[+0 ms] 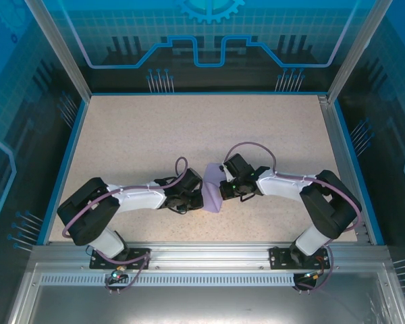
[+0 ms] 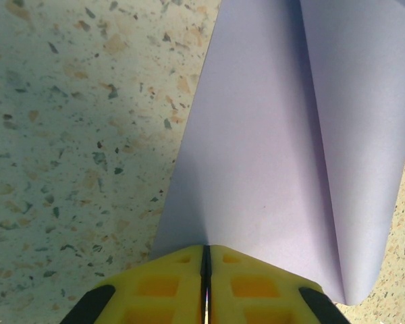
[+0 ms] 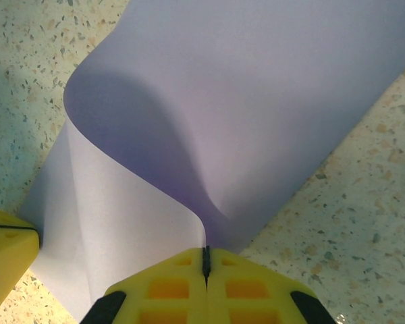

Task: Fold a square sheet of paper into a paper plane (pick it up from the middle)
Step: Fold the triangle a second time at the center of the table.

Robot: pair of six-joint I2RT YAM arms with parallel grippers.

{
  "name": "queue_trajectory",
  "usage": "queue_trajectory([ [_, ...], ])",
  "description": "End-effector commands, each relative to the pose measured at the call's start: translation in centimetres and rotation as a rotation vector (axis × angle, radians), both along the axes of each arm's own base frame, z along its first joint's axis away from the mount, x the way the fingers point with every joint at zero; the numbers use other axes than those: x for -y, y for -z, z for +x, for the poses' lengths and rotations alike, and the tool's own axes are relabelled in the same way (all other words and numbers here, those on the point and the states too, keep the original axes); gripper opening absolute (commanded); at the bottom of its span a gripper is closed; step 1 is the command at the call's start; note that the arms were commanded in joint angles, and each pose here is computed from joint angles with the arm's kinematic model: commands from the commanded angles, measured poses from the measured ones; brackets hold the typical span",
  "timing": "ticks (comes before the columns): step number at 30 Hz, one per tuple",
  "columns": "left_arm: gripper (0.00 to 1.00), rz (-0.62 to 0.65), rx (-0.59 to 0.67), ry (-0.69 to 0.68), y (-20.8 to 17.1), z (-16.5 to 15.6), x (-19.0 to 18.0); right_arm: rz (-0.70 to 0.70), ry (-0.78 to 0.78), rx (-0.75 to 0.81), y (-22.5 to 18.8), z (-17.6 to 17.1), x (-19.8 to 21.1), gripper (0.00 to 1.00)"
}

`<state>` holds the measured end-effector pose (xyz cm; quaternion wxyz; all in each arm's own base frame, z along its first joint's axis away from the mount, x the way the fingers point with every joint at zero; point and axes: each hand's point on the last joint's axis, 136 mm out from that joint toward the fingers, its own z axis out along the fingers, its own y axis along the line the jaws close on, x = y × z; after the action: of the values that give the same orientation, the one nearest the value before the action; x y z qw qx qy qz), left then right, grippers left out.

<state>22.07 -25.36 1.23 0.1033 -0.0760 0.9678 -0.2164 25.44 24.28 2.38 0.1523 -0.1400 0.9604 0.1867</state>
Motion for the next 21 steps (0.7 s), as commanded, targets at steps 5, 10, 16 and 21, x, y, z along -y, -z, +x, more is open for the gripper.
queue_trajectory([
  [5,0.13,0.074,-0.037,0.006,1.26,-0.77,-1.31,-0.02,0.025,-0.017,0.36,0.65,0.38,0.04],
  [10,0.13,0.073,-0.04,0.009,1.32,-0.83,-1.25,-0.009,0.009,-0.017,0.46,0.64,0.07,0.05],
  [16,0.13,0.072,-0.041,0.01,1.34,-0.79,-1.18,-0.01,-0.002,-0.026,0.62,0.73,-0.2,0.05],
  [21,0.13,0.07,-0.041,0.011,1.35,-0.81,-1.17,-0.025,0.001,-0.043,1.06,0.59,-0.05,0.05],
])
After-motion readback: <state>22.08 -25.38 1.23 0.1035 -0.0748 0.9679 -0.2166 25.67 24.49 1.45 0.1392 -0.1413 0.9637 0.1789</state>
